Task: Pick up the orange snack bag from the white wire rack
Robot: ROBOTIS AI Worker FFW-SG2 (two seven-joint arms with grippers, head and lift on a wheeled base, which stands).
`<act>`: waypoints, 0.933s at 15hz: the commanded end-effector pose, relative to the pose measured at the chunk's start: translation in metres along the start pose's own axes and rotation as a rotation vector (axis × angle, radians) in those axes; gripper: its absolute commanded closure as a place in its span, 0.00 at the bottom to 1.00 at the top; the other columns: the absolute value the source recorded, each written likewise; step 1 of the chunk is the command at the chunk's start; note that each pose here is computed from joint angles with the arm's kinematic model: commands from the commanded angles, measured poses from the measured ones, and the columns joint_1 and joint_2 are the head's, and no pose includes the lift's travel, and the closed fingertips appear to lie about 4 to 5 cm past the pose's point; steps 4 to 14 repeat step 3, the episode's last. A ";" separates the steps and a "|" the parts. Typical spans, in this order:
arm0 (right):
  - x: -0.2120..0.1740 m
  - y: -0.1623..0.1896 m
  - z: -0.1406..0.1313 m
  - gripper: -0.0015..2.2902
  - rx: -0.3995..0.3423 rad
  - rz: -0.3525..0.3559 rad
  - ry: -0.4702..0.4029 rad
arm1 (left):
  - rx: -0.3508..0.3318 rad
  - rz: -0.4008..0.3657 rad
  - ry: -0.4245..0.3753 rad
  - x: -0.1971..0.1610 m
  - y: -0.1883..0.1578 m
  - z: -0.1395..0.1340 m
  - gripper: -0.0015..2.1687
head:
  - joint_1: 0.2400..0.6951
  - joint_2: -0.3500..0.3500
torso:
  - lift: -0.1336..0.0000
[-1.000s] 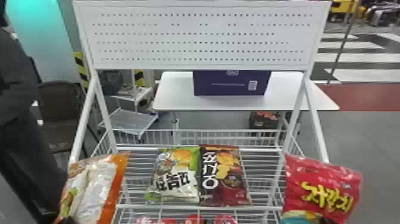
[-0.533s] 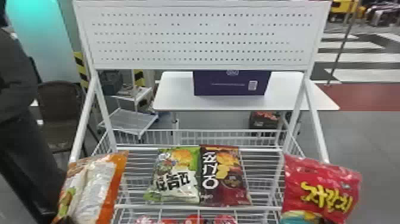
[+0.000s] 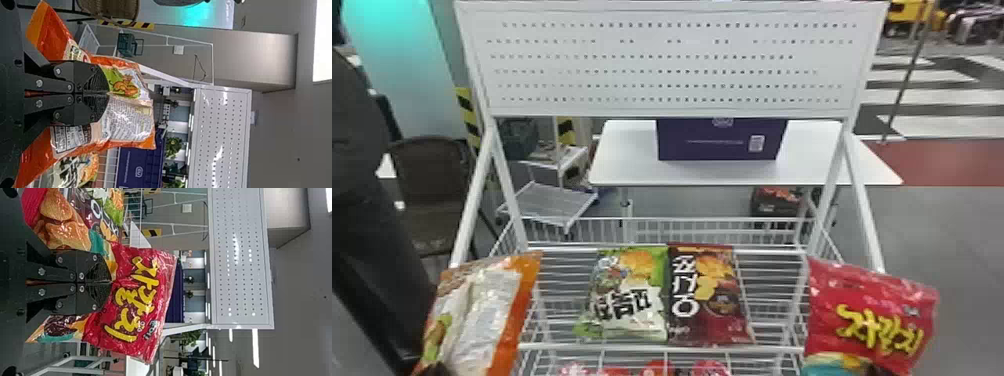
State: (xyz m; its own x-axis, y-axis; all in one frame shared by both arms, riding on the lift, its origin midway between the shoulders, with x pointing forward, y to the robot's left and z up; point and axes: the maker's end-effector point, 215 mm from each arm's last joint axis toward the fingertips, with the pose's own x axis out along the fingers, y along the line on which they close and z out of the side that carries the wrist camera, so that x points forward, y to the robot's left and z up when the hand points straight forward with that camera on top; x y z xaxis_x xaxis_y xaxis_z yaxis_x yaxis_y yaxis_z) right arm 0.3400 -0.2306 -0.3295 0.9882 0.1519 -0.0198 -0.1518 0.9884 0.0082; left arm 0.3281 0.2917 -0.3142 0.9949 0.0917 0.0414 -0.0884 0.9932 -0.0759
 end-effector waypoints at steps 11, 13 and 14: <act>-0.001 -0.001 -0.001 0.97 -0.001 0.000 0.002 | -0.001 0.005 0.002 0.000 0.002 -0.001 0.99 | 0.57 0.50 | 1.00; -0.001 -0.001 -0.001 0.97 -0.001 0.000 0.002 | -0.001 0.005 0.002 0.000 0.002 -0.001 0.99 | 0.57 0.50 | 1.00; -0.001 -0.001 -0.001 0.97 -0.001 0.000 0.002 | -0.001 0.005 0.002 0.000 0.002 -0.001 0.99 | 0.57 0.50 | 1.00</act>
